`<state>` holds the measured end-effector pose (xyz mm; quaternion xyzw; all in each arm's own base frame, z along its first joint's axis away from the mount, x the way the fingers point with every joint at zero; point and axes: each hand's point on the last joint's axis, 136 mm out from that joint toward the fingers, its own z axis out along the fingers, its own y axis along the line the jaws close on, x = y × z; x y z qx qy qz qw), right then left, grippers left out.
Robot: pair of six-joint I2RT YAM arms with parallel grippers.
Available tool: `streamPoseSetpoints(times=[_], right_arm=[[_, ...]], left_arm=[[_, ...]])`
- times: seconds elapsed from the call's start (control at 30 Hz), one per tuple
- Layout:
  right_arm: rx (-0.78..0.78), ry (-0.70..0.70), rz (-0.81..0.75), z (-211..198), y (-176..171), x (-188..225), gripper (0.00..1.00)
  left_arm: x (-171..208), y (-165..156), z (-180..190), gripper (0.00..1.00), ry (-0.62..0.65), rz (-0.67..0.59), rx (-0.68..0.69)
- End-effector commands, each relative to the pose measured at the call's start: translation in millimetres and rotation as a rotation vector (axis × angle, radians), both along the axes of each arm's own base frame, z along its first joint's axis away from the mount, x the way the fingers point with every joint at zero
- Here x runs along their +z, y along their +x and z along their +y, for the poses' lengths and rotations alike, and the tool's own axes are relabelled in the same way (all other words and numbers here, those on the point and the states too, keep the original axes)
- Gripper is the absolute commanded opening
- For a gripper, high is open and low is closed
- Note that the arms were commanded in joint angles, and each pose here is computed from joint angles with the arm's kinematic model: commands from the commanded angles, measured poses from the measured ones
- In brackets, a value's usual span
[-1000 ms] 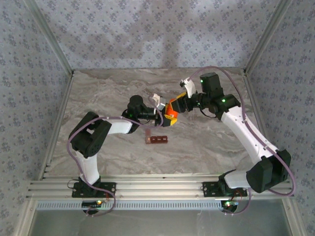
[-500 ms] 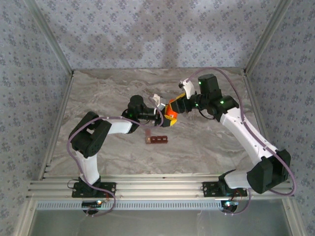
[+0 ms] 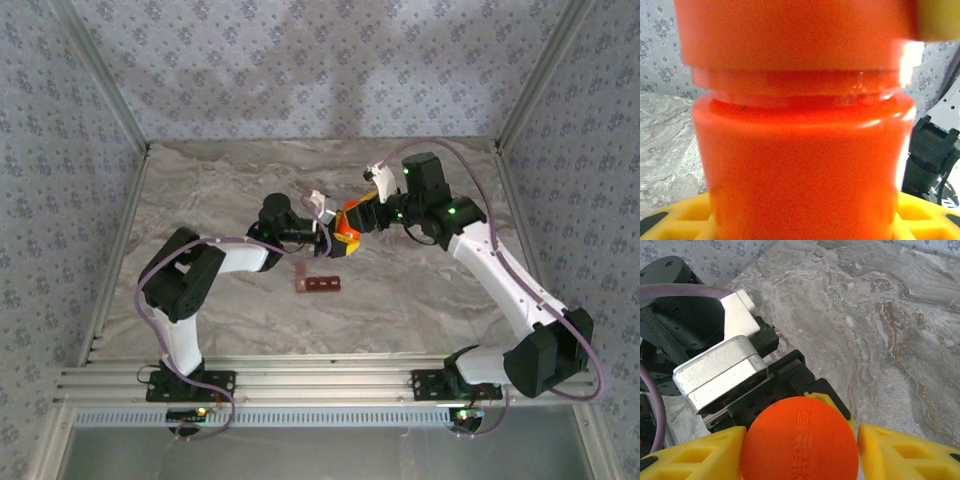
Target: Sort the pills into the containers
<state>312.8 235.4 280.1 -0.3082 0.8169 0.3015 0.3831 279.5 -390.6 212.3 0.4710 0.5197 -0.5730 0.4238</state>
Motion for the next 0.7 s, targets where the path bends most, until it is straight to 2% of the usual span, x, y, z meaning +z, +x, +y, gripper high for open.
streamPoseSetpoints(times=[0.0,0.2,0.33,0.47,0.6,0.67], right_arm=[[-0.015,0.004,0.012,-4,-6,2,0.60],[-0.019,0.005,0.026,-3,-6,-3,0.48],[-0.044,-0.015,0.027,2,-8,-13,0.44],[-0.268,-0.071,0.033,-2,-6,-45,0.37],[-0.490,-0.076,0.005,-6,-8,-60,0.38],[-0.512,-0.020,0.015,-2,-8,-59,0.40]], left_arm=[[37,-10,1,0.00,-0.075,-0.120,-0.033],[37,-11,1,0.00,-0.077,-0.122,-0.033],[37,-11,2,0.00,-0.076,-0.124,-0.027],[37,-9,3,0.00,-0.074,-0.125,-0.013],[37,-9,3,0.00,-0.074,-0.126,-0.010],[37,-9,3,0.00,-0.073,-0.125,-0.011]])
